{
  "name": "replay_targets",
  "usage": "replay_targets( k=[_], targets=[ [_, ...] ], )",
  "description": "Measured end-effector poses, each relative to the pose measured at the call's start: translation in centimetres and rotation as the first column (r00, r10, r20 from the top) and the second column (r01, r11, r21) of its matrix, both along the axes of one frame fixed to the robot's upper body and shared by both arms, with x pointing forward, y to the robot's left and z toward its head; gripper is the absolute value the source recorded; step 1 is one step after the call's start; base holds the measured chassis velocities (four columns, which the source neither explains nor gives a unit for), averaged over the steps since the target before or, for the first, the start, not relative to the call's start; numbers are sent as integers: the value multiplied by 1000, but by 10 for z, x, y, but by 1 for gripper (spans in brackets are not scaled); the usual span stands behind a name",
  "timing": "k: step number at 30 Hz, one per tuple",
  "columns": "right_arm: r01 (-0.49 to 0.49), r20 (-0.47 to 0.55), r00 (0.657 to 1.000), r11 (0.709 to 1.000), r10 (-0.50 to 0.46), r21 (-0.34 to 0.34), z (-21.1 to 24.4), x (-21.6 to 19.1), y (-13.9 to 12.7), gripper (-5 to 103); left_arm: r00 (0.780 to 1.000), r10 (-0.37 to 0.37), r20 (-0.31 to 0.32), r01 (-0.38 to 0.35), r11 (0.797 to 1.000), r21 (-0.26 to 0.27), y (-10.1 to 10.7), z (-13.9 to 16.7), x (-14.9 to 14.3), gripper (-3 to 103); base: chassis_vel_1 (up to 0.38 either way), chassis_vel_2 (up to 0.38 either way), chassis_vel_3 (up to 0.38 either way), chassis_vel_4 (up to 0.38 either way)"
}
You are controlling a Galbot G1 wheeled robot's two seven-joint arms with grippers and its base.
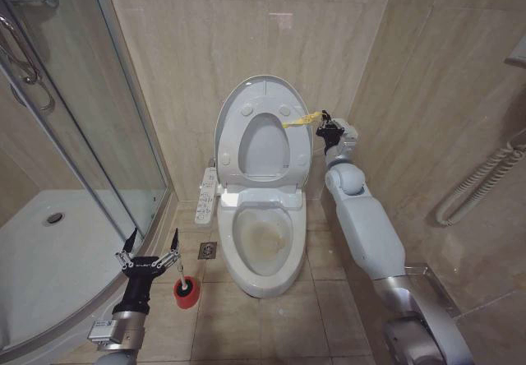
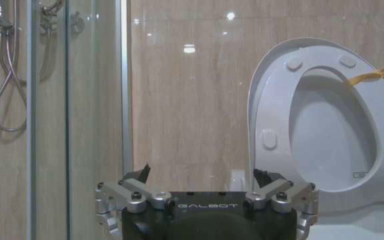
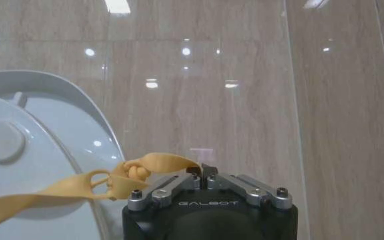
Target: Open the toilet lid, clean the toilet bowl with a toilet brush, close the toilet lid, and flush.
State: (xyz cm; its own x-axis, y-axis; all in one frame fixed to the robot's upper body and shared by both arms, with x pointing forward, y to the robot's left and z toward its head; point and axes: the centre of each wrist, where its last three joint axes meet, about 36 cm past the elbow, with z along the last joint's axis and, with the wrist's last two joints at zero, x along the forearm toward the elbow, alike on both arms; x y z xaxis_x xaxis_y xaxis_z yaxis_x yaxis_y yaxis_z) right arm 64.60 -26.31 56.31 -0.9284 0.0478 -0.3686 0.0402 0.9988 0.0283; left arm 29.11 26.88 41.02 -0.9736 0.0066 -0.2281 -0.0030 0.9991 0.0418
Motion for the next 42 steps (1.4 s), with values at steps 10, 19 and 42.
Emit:
replay_targets(
  k=[10,19,42],
  targets=[
    [-33,37,999,999,32,17,2,-6,10,1,1000,0,0,0,1000,0,0,0,0,100,0,0,0,0],
    [-39,39,999,999,38,28,5,-3,26,1,1000,0,0,0,1000,0,0,0,0,100,0,0,0,0],
    [-8,-6,1000,1000,7,-24,-19,-43,-9,24,1000,0,0,0,1000,0,0,0,0,100,0,0,0,0]
  ],
)
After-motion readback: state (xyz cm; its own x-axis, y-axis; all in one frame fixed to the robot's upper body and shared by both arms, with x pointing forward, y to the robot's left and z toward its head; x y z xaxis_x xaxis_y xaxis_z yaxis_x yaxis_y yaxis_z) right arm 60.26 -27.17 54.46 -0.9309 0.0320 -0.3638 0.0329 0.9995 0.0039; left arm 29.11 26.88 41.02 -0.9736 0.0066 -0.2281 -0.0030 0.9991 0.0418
